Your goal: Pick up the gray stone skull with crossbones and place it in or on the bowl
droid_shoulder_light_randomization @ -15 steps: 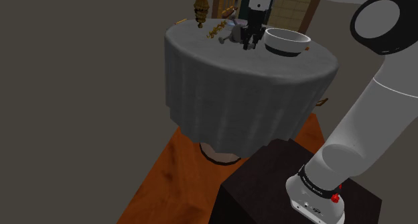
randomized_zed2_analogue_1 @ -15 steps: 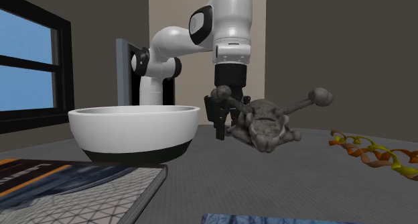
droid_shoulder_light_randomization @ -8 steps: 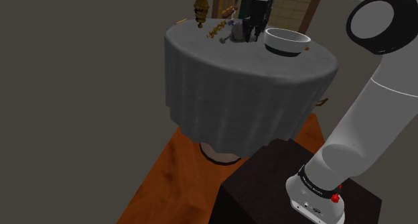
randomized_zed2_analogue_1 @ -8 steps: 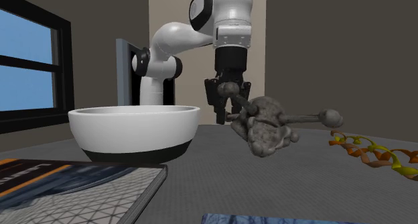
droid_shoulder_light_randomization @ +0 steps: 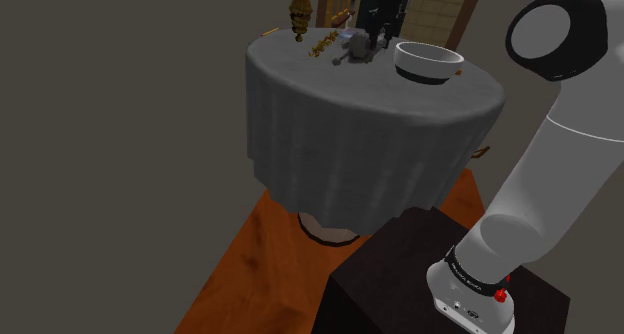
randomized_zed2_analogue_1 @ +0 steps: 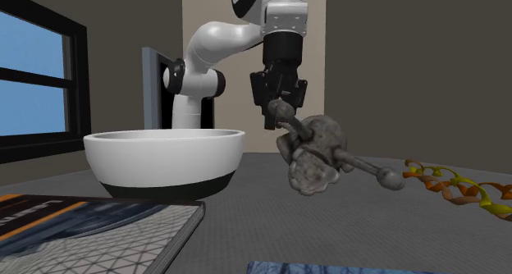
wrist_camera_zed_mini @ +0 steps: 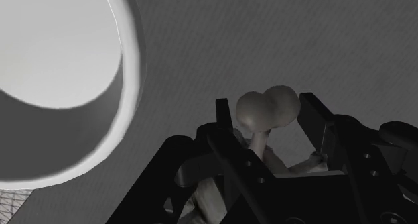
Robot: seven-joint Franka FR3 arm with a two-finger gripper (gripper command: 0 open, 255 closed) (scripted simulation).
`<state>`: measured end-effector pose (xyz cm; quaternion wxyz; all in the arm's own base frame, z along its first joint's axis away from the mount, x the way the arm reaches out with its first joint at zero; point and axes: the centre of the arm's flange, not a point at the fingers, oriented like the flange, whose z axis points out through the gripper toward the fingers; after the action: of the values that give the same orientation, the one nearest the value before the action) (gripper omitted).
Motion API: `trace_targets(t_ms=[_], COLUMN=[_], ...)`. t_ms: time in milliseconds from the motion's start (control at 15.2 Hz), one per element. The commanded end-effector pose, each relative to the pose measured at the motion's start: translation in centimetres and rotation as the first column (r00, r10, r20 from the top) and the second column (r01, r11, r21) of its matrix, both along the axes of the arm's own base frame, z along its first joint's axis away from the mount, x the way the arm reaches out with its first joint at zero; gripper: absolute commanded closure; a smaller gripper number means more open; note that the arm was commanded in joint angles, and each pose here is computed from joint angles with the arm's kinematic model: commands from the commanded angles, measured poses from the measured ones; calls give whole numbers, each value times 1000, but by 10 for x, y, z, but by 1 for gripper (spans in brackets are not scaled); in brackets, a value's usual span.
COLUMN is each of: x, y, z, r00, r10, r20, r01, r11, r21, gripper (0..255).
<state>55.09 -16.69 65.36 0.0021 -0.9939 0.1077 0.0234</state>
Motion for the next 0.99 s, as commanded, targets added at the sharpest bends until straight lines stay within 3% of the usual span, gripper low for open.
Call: trace_targets(t_ms=[0, 792, 924], x=[0, 0, -21], y=[0, 0, -15], z=[10, 71, 67], r00=[1000, 1000, 1000], r10=[0, 0, 0], r20=[0, 0, 0], r01=[0, 0, 0], r11=[1000, 1000, 1000], r21=[0, 0, 0], gripper=[255, 255, 255])
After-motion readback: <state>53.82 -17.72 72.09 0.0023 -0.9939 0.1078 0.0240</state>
